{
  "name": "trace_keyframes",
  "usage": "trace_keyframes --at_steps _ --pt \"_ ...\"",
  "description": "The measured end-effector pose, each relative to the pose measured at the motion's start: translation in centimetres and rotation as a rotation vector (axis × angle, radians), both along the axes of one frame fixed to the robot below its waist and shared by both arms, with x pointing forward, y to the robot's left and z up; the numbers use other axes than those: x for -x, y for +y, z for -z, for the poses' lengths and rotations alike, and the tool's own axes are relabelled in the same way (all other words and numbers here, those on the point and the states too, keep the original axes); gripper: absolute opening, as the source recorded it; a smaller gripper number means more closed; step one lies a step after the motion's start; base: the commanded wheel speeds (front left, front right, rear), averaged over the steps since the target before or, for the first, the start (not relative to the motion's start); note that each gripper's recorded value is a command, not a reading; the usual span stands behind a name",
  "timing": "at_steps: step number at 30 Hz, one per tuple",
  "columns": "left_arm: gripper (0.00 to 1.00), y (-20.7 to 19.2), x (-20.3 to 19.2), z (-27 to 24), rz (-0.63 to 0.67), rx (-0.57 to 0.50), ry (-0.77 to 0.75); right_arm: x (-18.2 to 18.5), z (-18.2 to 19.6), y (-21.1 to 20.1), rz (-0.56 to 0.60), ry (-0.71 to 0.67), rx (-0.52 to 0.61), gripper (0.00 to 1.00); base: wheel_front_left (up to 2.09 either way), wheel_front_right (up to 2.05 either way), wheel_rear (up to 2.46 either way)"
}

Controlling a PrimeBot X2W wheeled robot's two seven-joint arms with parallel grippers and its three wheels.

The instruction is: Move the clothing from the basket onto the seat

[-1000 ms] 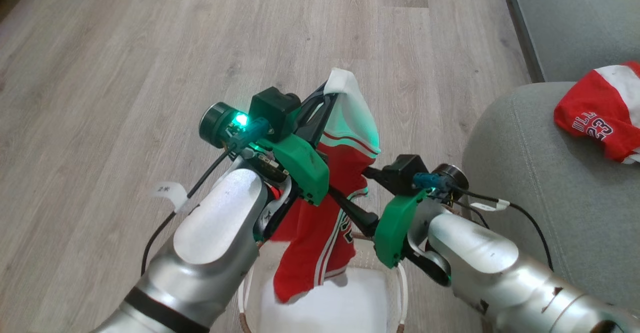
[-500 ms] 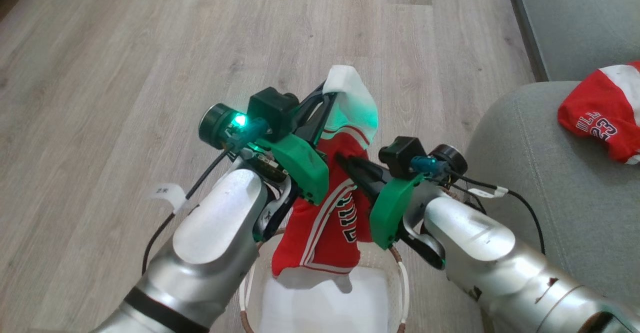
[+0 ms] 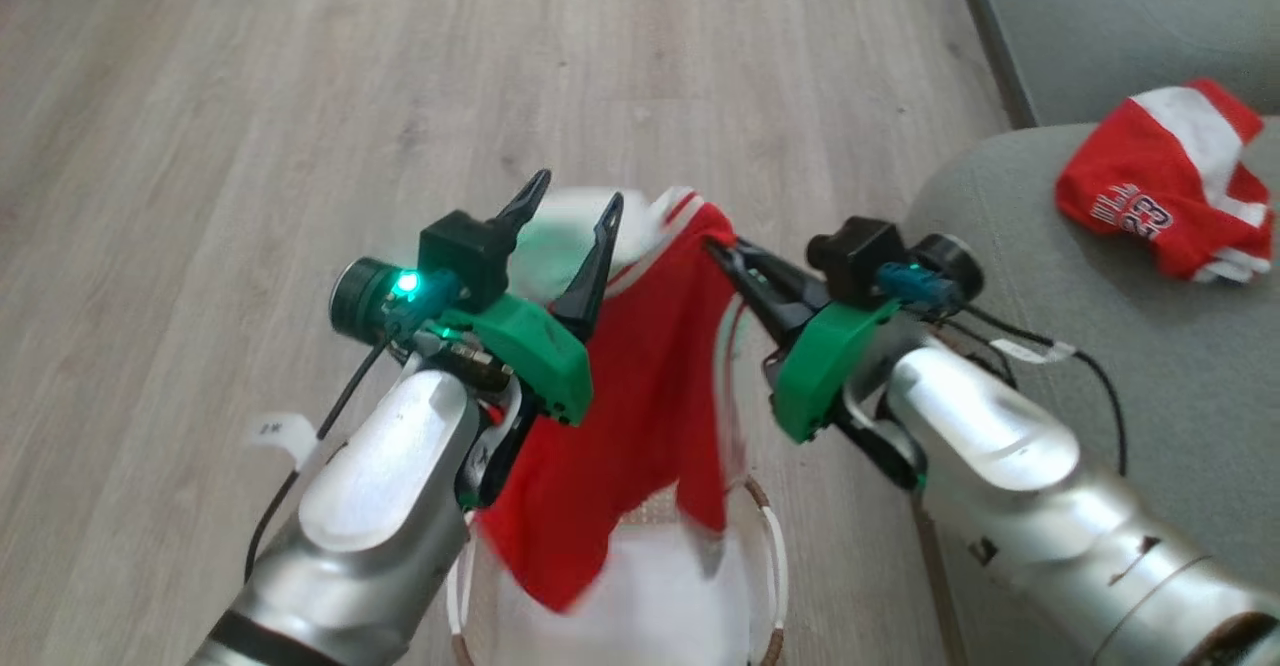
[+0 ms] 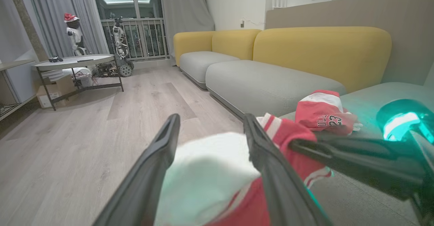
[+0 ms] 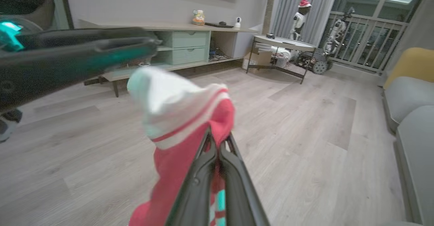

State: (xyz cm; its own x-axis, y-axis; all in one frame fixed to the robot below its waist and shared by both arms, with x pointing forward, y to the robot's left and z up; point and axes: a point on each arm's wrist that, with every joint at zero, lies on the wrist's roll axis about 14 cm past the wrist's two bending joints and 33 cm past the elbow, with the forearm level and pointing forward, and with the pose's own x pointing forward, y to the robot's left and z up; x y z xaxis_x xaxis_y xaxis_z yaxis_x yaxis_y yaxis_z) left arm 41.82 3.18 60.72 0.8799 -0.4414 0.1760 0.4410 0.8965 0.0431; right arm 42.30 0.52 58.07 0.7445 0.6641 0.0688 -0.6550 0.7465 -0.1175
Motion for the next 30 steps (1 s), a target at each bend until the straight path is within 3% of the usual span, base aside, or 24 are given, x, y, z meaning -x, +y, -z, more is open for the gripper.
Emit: trace_keyframes --at_steps 16,30 --pt "1.0 -6.8 0.8 3.1 0.173 0.008 0.049 -1.3 -2.9 -13.2 0.304 -0.1 0.026 0.0 0.0 0.0 0.0" --pt "1.0 -15.8 3.0 5.5 0.418 -0.004 0.104 1.1 -7.3 -25.2 0.553 -0.211 0.116 0.0 0.0 0.0 0.0"
